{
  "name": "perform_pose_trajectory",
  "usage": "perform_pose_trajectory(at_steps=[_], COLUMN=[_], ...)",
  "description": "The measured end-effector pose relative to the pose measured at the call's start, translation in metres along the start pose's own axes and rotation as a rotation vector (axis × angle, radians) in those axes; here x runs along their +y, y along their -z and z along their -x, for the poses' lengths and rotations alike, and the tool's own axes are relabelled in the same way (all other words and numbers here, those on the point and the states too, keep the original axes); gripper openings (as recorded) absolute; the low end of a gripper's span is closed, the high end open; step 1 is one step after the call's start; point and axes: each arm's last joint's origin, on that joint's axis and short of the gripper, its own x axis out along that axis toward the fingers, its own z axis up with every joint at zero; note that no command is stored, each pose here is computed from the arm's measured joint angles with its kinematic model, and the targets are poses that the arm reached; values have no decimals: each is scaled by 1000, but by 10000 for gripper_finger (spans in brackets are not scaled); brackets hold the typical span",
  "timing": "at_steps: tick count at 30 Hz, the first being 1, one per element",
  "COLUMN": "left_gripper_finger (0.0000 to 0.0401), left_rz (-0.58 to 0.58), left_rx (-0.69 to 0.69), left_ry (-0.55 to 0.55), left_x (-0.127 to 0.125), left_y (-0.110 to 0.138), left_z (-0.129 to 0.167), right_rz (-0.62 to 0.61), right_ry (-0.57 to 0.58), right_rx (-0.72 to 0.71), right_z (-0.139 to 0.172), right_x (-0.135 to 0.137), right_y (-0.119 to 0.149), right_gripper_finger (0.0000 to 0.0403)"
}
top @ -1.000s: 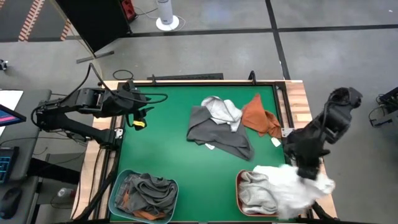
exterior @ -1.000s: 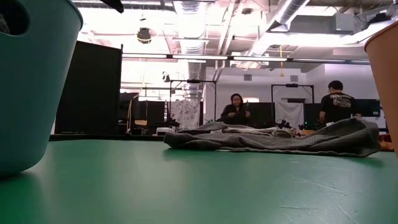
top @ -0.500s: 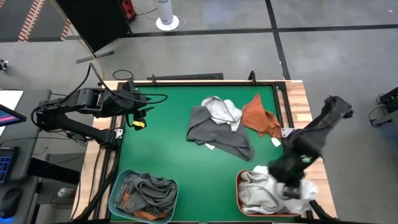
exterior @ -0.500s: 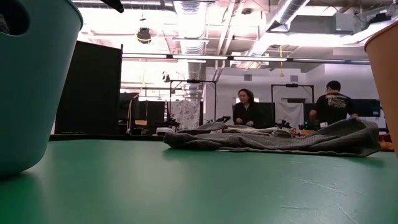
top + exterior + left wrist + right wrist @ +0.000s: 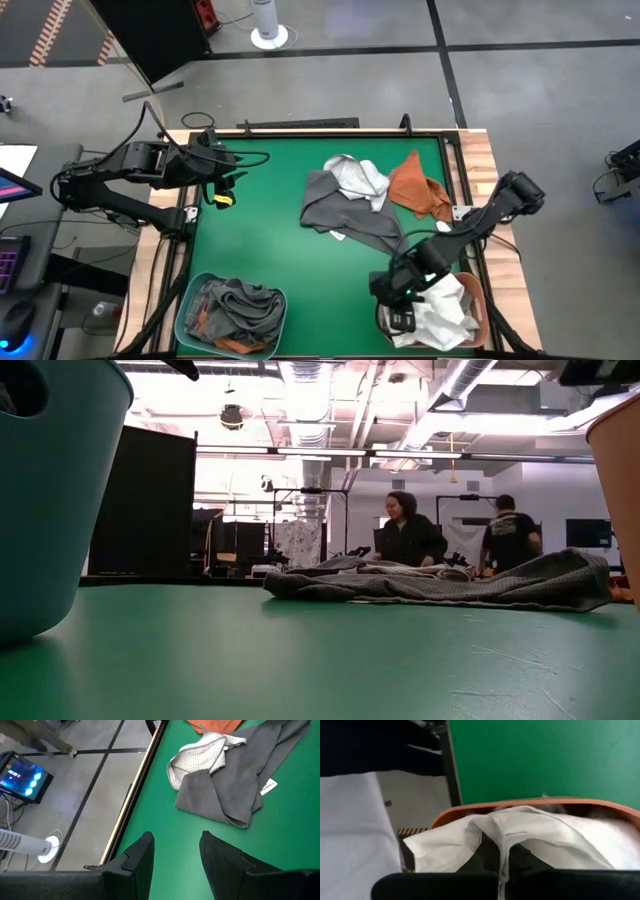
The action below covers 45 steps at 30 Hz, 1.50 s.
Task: Sort towels by color in basket
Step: Put the white towel into the orange bin
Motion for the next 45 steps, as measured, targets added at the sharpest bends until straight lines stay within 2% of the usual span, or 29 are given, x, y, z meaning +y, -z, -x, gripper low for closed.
perform_pose_trajectory(at_steps=[6, 8, 14, 19, 26, 29, 33, 38, 45], left_gripper_finger=[151, 151, 151, 151, 151, 151, 151, 151, 151], left_rz=[21, 39, 70, 80, 82, 82, 82, 65, 65], left_rx=[-12, -19, -33, -43, -46, -46, -46, -48, -47], left_ry=[0, 0, 0, 1, 1, 1, 1, -1, -3], left_x=[3, 4, 6, 8, 8, 8, 8, 8, 8], left_y=[2, 3, 5, 6, 6, 6, 6, 6, 6], left_z=[4, 6, 11, 14, 15, 15, 15, 14, 14], right_rz=[-37, -67, -267, -462, -664, -706, -734, -699, -724], right_ry=[86, 78, -31, 17, 69, 71, 45, -1, -120], right_rx=[-29, -74, -181, -163, -160, -155, -118, -53, -21], right_z=[-21, -29, -66, -85, -94, -94, -88, -74, -40], right_x=[7, 10, 8, -6, -29, -36, -39, -39, -41], right_y=[6, 11, 34, 54, 56, 51, 46, 46, 41], right_gripper_finger=[21, 21, 21, 21, 21, 24, 50, 94, 181])
